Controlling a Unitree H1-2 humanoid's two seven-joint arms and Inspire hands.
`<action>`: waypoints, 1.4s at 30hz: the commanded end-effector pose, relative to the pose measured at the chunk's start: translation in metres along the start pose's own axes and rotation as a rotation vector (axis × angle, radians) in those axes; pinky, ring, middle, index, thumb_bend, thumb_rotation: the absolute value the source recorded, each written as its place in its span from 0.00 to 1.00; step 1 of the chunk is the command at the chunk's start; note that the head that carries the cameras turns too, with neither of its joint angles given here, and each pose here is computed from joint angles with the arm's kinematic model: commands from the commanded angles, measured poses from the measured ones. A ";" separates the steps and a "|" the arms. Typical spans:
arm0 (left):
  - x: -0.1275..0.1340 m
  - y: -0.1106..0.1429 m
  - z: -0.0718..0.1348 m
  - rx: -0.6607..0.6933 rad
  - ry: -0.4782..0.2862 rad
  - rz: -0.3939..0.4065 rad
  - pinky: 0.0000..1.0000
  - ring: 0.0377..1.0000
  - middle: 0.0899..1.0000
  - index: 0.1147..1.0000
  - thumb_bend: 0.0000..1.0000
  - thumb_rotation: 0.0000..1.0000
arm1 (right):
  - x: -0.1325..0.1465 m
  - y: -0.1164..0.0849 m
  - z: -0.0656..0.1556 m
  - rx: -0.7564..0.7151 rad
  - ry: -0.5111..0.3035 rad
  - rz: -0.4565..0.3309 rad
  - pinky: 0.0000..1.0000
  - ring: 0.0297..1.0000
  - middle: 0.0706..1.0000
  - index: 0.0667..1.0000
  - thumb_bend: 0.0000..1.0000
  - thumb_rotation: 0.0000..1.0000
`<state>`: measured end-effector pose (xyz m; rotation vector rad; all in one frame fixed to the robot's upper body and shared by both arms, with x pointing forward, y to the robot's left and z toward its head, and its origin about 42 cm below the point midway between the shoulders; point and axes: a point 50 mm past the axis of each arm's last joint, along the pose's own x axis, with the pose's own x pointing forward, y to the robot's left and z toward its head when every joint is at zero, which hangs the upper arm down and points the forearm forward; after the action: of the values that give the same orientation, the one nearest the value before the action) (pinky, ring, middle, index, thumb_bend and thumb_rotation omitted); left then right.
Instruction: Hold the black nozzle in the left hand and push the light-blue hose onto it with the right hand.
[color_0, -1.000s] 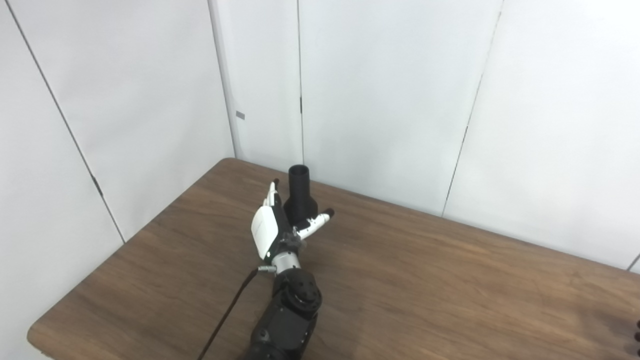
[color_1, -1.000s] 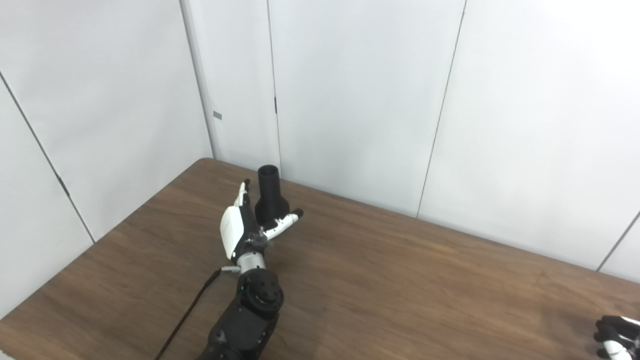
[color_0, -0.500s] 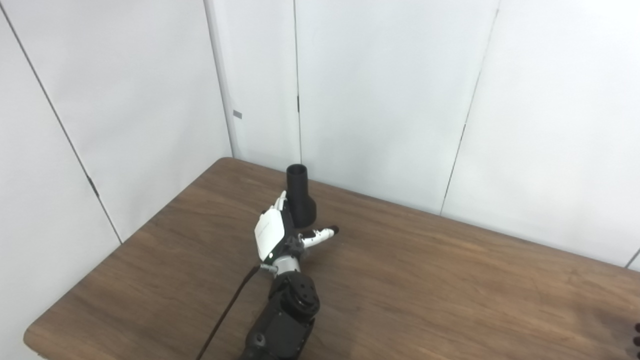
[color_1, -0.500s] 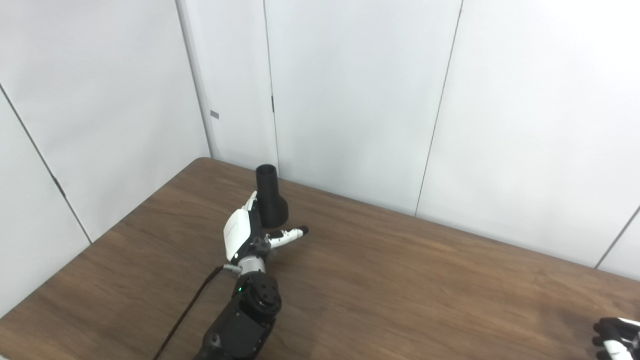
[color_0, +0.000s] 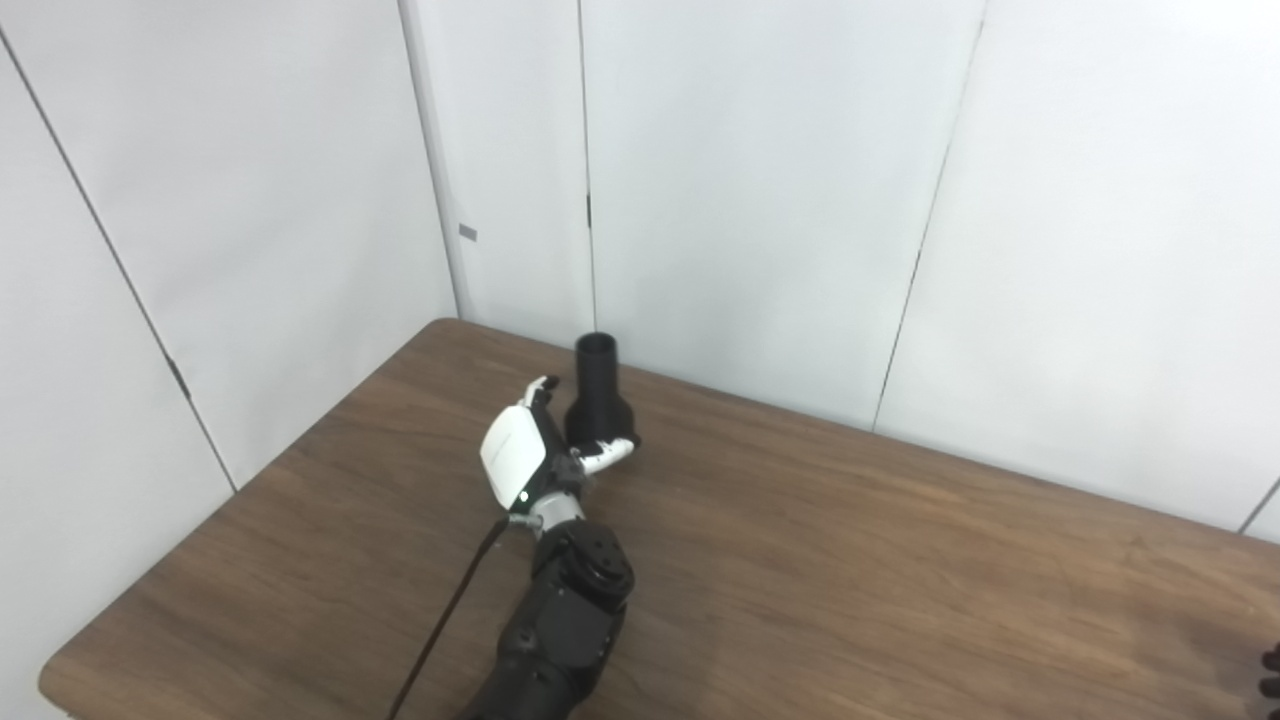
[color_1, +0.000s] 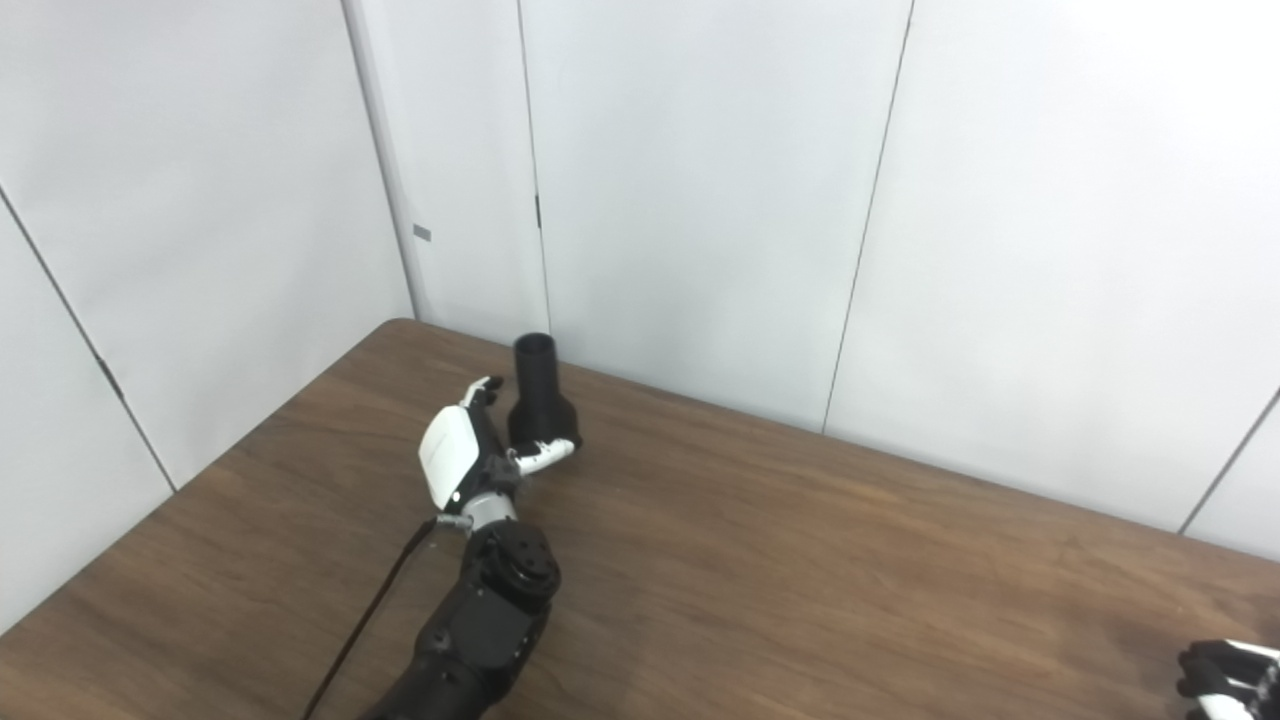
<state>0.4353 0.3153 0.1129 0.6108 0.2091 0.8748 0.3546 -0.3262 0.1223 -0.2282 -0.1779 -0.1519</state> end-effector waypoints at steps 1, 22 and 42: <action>-0.018 -0.003 -0.068 0.105 0.171 -0.057 0.89 0.83 0.81 0.79 0.90 0.12 | -0.012 0.001 -0.010 0.004 0.030 -0.005 0.39 0.51 0.54 0.50 0.68 0.60; -0.022 0.002 -0.062 0.381 0.046 -0.343 1.00 0.84 0.76 0.72 1.00 0.22 | -0.017 0.006 -0.006 -0.018 0.032 0.006 0.42 0.53 0.56 0.53 0.48 0.55; -0.015 0.000 -0.085 0.244 0.066 -0.222 0.98 0.75 0.65 0.57 0.86 0.04 | -0.023 0.011 0.006 0.130 0.052 0.048 0.44 0.56 0.58 0.54 0.46 0.39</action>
<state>0.4371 0.3365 0.1104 0.7570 0.2254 0.7131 0.3348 -0.3122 0.1189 -0.0981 -0.1177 -0.1043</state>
